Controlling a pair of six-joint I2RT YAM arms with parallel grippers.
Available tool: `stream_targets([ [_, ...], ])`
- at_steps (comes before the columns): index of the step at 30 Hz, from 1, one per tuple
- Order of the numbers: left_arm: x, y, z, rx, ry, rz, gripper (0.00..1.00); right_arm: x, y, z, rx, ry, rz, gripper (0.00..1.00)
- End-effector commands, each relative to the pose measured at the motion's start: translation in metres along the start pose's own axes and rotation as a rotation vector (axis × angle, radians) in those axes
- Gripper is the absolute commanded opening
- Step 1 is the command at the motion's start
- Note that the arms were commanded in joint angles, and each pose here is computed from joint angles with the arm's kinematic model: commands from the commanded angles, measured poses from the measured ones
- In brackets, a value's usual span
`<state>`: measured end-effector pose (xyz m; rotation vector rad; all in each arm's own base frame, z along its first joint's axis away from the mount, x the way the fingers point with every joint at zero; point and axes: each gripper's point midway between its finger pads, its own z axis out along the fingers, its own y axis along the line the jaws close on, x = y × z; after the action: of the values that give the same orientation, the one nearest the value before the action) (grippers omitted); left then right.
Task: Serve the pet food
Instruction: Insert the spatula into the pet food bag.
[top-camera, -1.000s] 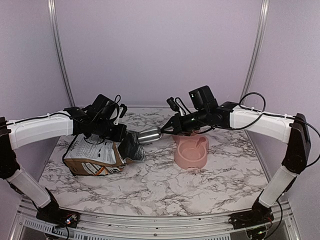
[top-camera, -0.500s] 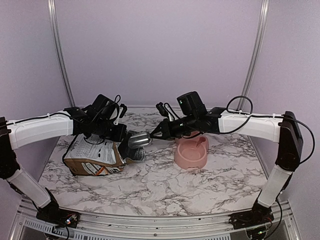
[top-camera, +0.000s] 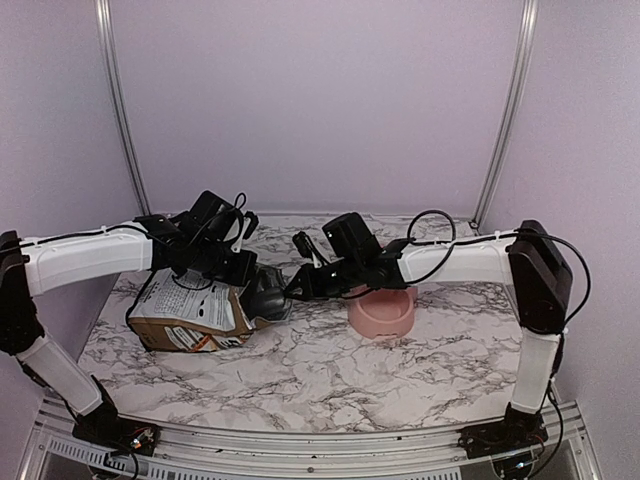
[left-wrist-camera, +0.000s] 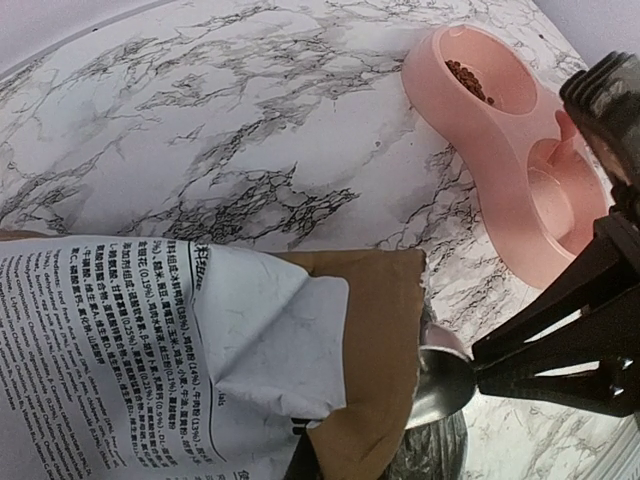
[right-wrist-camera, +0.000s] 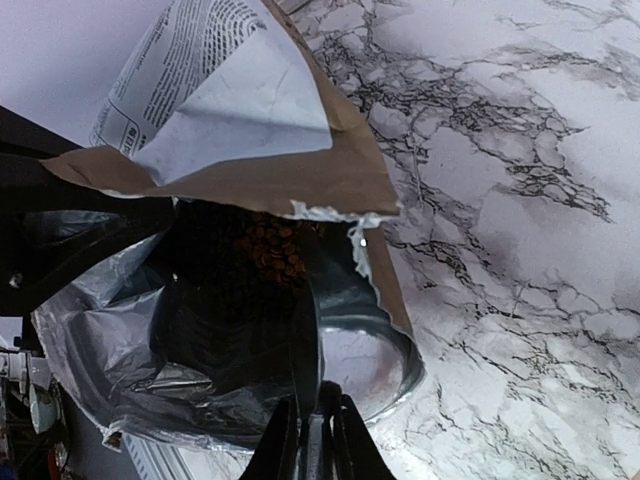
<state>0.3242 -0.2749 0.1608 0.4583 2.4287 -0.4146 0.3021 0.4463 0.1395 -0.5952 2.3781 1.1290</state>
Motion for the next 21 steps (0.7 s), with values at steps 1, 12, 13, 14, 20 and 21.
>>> stream_targets([
  [1,-0.009,-0.008,0.002,0.036,-0.001,-0.009,0.0,-0.018,0.002,0.017,0.055,-0.068,-0.053,0.0],
  [12,-0.011,-0.006,0.005,0.036,0.002,-0.015,0.0,0.001,-0.01,0.051,0.084,-0.012,-0.07,0.0],
  [13,-0.011,-0.005,0.006,0.033,0.003,-0.017,0.0,0.001,-0.01,0.052,0.082,-0.01,-0.071,0.0],
  [14,-0.011,-0.005,0.006,0.034,0.003,-0.017,0.0,0.002,-0.01,0.054,0.079,-0.007,-0.071,0.0],
  [20,-0.011,-0.003,0.006,0.033,0.004,-0.02,0.0,0.002,-0.007,0.057,0.062,-0.001,-0.064,0.0],
  [21,-0.011,-0.003,0.006,0.033,0.004,-0.021,0.0,0.001,-0.007,0.057,0.059,-0.001,-0.065,0.0],
])
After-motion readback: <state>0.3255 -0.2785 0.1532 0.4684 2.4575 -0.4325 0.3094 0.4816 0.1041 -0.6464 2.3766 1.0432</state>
